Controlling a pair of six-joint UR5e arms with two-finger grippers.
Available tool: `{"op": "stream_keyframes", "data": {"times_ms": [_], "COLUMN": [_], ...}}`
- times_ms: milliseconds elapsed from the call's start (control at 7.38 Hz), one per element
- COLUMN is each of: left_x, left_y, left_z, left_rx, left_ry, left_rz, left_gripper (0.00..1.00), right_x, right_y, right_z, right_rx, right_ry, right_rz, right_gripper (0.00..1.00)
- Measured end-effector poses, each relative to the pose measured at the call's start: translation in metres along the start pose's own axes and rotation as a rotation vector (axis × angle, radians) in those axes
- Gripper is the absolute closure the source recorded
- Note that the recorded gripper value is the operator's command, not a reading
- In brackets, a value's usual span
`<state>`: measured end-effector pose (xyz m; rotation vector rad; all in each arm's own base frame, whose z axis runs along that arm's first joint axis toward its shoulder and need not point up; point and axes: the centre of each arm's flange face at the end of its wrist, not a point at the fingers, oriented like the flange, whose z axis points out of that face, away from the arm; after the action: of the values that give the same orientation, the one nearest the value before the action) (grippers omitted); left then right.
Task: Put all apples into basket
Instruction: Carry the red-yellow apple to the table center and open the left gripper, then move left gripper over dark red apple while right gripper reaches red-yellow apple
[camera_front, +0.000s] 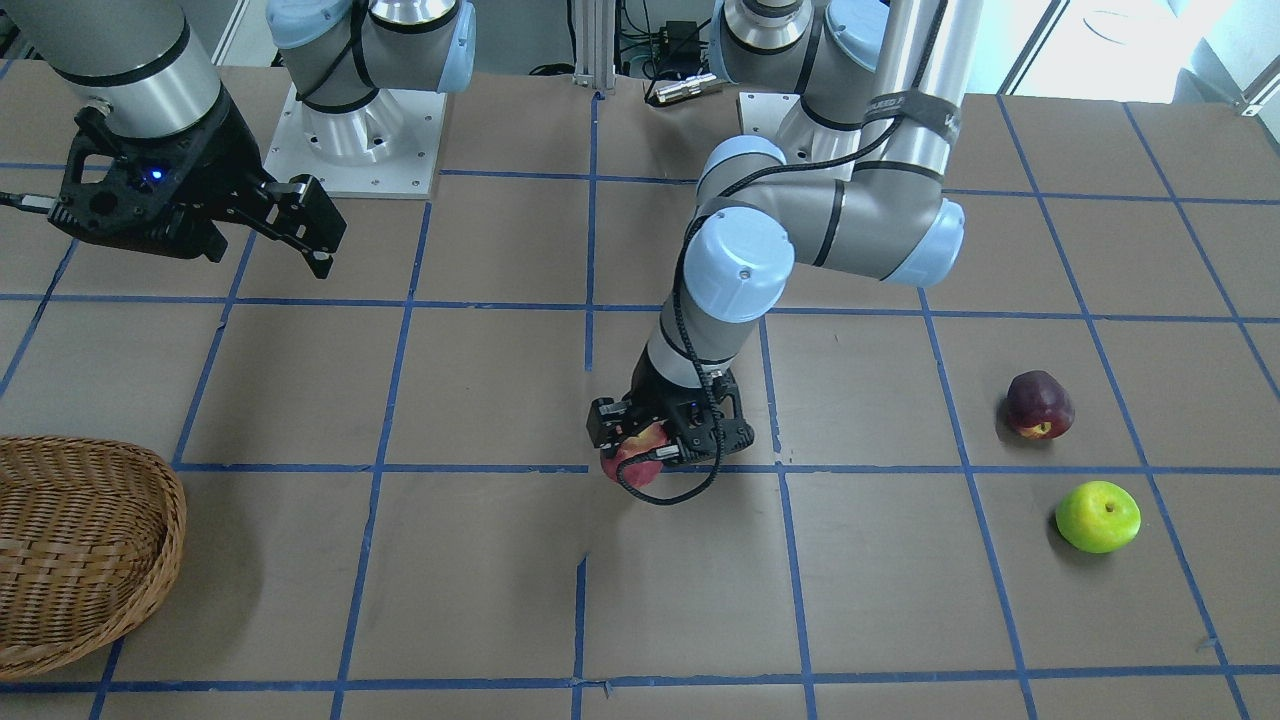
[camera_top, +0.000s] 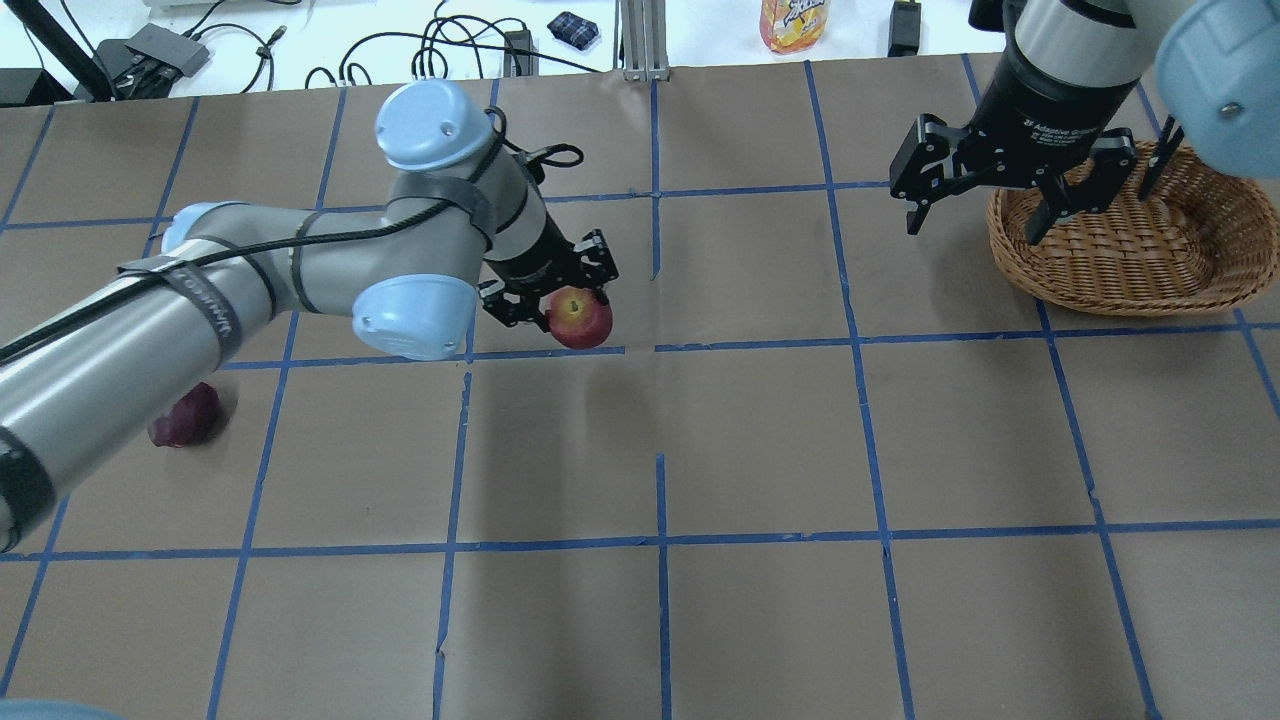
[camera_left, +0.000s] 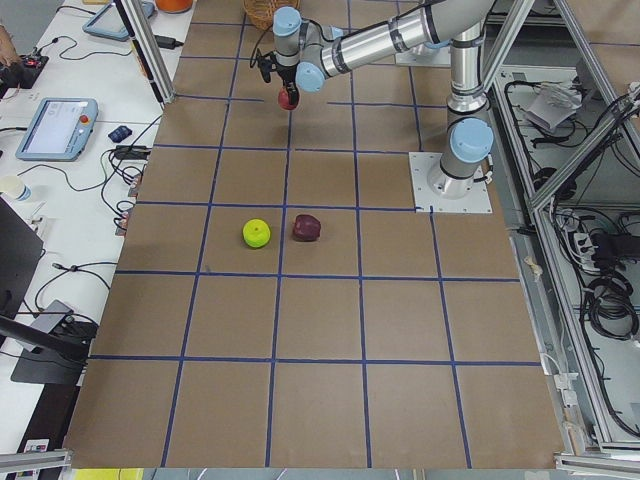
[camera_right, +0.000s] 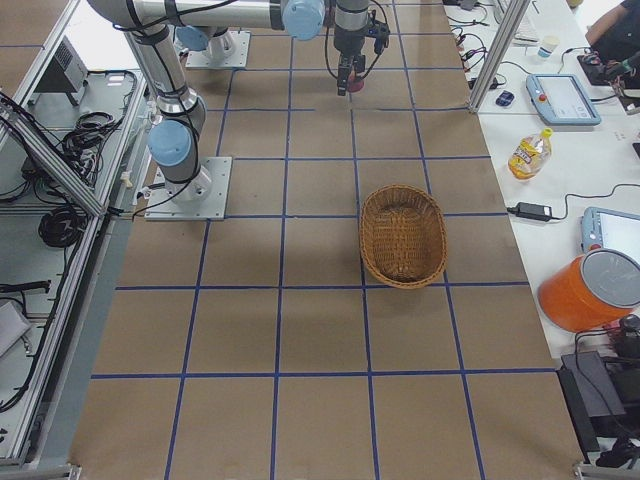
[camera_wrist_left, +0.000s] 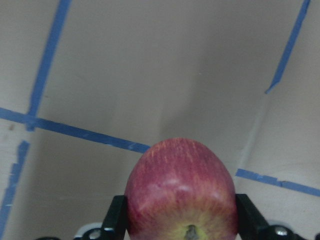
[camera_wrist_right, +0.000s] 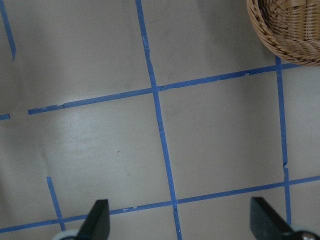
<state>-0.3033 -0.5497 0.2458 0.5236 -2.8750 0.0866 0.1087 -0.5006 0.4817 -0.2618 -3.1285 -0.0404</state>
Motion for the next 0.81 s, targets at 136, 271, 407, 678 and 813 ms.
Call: {"op": "stream_keyframes", "data": {"times_ms": [136, 271, 407, 678, 813], "left_x": [0.022, 0.034, 0.038, 0.028, 0.014], "left_y": [0.007, 0.011, 0.011, -0.010, -0.032], "left_z": [0.012, 0.022, 0.027, 0.000, -0.032], "left_rx": [0.027, 0.035, 0.043, 0.099, 0.124], "left_ry": [0.022, 0.018, 0.009, -0.007, -0.020], "left_rz": [-0.005, 0.008, 0.037, 0.141, 0.198], "left_gripper": [0.01, 0.00, 0.00, 0.00, 0.00], "right_x": [0.004, 0.007, 0.009, 0.007, 0.004], "right_y": [-0.004, -0.012, -0.019, -0.037, -0.049], "right_z": [0.001, 0.001, 0.003, 0.026, 0.047], "right_rx": [0.013, 0.040, 0.065, 0.036, 0.000], "right_ry": [0.001, 0.002, 0.001, -0.003, -0.004], "right_rz": [0.008, 0.016, 0.020, 0.023, 0.027], "right_gripper": [0.00, 0.00, 0.00, 0.00, 0.00]}}
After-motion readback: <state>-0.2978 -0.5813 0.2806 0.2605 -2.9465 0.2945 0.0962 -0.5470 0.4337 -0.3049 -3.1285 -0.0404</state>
